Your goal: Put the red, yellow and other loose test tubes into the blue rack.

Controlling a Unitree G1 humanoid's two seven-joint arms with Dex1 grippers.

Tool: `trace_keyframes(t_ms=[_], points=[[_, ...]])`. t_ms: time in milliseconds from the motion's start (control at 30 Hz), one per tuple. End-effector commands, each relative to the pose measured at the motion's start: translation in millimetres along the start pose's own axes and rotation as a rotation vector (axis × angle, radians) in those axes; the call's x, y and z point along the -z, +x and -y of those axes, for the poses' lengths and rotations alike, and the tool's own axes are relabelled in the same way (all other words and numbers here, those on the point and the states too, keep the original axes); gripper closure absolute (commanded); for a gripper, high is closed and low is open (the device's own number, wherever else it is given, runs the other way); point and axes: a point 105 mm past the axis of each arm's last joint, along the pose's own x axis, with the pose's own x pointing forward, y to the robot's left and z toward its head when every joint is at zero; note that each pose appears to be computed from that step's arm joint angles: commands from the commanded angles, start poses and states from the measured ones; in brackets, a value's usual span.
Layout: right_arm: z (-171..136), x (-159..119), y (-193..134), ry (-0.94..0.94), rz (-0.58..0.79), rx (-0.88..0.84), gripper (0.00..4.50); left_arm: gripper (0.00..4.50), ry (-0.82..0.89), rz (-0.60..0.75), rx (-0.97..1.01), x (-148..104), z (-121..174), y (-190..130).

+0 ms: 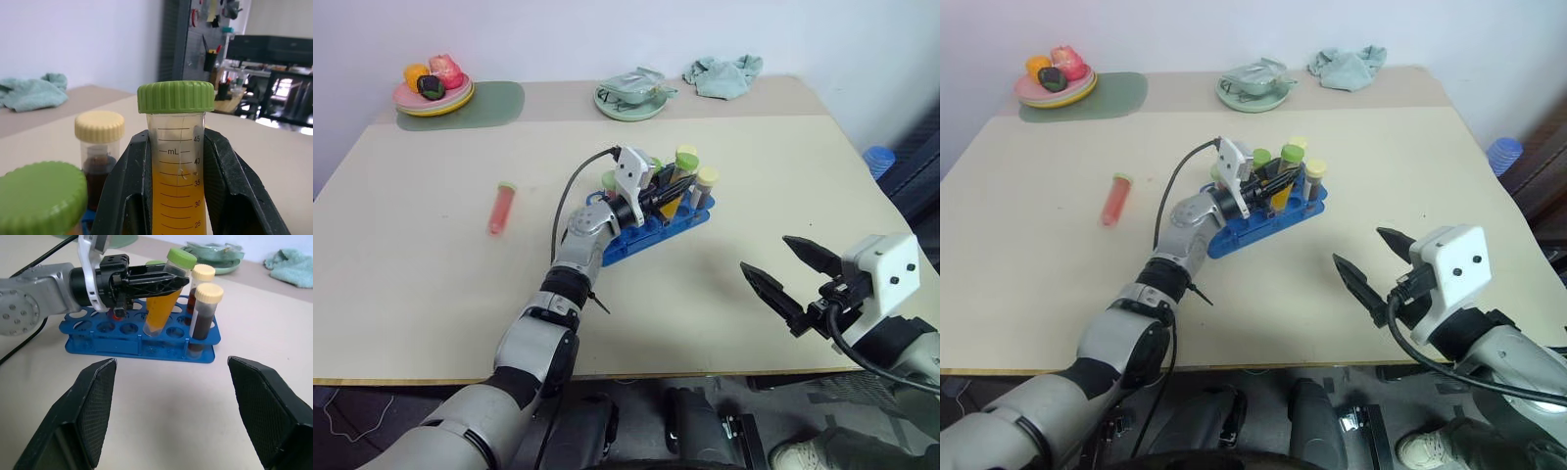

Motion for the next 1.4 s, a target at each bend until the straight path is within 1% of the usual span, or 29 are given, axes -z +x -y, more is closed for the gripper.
trace_keyframes(t_ms=[33, 267, 333, 400, 433, 467, 533, 600, 700, 733, 800, 900, 1000, 1067, 1133, 1167, 1233, 1267, 1333, 1367, 1400], points=[[-5, -10, -2, -0.023, 0.041, -0.008, 0.79, 3.75, 0.067, -0.011, -0.012, 4, 1, 0], [-3, -7, -6, -0.028, 0.035, 0.006, 0.79, 3.75, 0.1, -0.017, -0.052, 16, -1, -8], [-3, -7, -6, -0.028, 0.035, 0.006, 0.79, 3.75, 0.087, -0.015, -0.067, 18, -2, -10], [-3, -7, -6, -0.03, 0.034, 0.006, 0.79, 2.74, 0.054, -0.007, -0.057, 19, -1, -11], [-3, -6, -7, -0.031, 0.034, 0.006, 0.79, 2.42, 0.044, -0.001, -0.053, 19, 0, -12], [-3, -7, -7, -0.034, 0.033, 0.005, 0.79, 1.98, 0.044, 0.016, -0.059, 15, -1, -12], [-3, -7, -7, -0.037, 0.032, 0.003, 0.79, 0.9, 0.044, 0.039, -0.074, 10, -3, -11], [-3, -8, -7, -0.042, 0.033, 0.0, 0.79, 0.06, 0.05, 0.054, -0.081, 5, -5, -12], [-2, -10, -4, -0.051, 0.036, -0.01, 0.79, 0.06, 0.055, 0.103, -0.077, -9, -5, -13], [-3, -11, -2, -0.051, 0.039, -0.019, 0.79, 0.06, 0.061, 0.129, -0.072, -18, -5, -13], [-2, -12, 1, -0.052, 0.041, -0.036, 0.79, 0.06, 0.061, 0.184, -0.061, -40, -5, -13], [0, -12, 5, -0.054, 0.041, -0.057, 0.79, 0.06, 0.024, 0.268, -0.063, -83, -13, -17], [3, -11, 12, -0.052, 0.04, -0.091, 0.79, 0.06, -0.089, 0.341, -0.16, -132, -43, -27], [4, -10, 18, -0.05, 0.04, -0.118, 0.79, 0.06, -0.136, 0.337, -0.247, -150, -67, -35], [5, -9, 23, -0.051, 0.042, -0.146, 0.79, 0.06, -0.133, 0.323, -0.35, -161, -90, -47], [5, -9, 25, -0.05, 0.043, -0.162, 0.79, 0.06, -0.148, 0.316, -0.39, -165, -100, -54], [7, -7, 30, -0.054, 0.043, -0.19, 0.79, 0.06, -0.126, 0.2, -0.546, -155, -127, -73], [7, -6, 32, -0.056, 0.043, -0.198, 0.79, 0.06, -0.112, 0.157, -0.6, -152, -134, -79], [8, -4, 36, -0.058, 0.046, -0.223, 0.79, 0.06, -0.082, -0.042, -0.788, -127, -156, -106], [8, -3, 38, -0.058, 0.048, -0.236, 0.79, 0.06, -0.093, -0.119, -0.853, -117, -163, -118], [8, -2, 40, -0.058, 0.049, -0.248, 0.79, 0.06, -0.115, -0.168, -0.902, -111, -166, -128]])
